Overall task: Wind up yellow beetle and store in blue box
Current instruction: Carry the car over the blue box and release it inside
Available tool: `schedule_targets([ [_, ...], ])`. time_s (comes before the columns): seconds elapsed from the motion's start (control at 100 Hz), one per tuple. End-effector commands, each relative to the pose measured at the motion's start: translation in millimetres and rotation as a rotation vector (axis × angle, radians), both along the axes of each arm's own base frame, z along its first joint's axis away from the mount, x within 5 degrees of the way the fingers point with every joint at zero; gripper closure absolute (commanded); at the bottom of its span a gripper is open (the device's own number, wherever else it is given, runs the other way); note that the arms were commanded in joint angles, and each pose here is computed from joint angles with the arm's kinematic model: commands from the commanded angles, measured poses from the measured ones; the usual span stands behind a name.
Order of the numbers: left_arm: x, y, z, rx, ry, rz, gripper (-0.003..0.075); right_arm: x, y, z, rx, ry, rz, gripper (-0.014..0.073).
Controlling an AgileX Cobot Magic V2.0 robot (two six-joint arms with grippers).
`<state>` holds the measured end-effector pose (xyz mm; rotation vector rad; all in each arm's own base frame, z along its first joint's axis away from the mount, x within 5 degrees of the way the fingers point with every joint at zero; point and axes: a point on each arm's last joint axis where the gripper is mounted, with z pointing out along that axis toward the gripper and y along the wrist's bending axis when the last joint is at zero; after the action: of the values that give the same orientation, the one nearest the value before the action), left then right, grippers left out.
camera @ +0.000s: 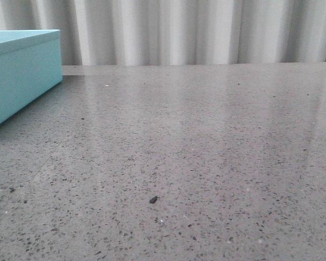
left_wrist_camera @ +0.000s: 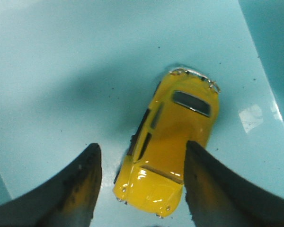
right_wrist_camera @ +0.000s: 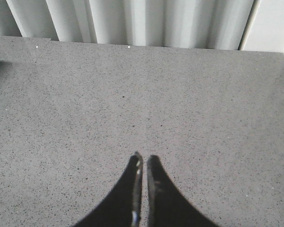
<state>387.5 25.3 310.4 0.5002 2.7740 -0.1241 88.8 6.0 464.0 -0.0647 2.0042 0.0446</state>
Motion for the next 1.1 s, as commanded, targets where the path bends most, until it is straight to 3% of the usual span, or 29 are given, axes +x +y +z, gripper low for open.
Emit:
schedule_targets([
  [0.0, -9.8, -3.6, 25.5, -0.025, -0.052, 0.008, 0.0362, -0.1, -0.3, 10.9, -0.003, -0.088, 0.000, 0.0636],
  [0.23, -9.4, -6.0, 26.6, -0.053, -0.057, 0.008, 0.0406, 0.2, -0.6, 11.7, -0.013, -0.098, 0.001, 0.0636],
  [0.3, -11.0, -8.0, 30.1, -0.073, -0.067, 0.007, 0.0487, -0.6, -1.7, 12.4, -0.023, -0.112, -0.007, 0.0636],
  [0.45, -18.2, -14.2, 44.9, -0.132, -0.113, -0.002, 0.0743, -6.8, -3.0, 8.0, -0.031, -0.167, -0.012, 0.0636],
  [0.85, -46.2, -34.0, 102.5, -0.313, -0.349, -0.060, 0.0741, -33.0, -6.7, -33.5, -0.059, -0.329, -0.023, 0.0636],
  [1.09, -70.7, -37.2, 131.1, -0.297, -0.458, -0.100, 0.0741, -46.6, -8.6, -60.1, -0.085, -0.402, -0.029, 0.0636],
])
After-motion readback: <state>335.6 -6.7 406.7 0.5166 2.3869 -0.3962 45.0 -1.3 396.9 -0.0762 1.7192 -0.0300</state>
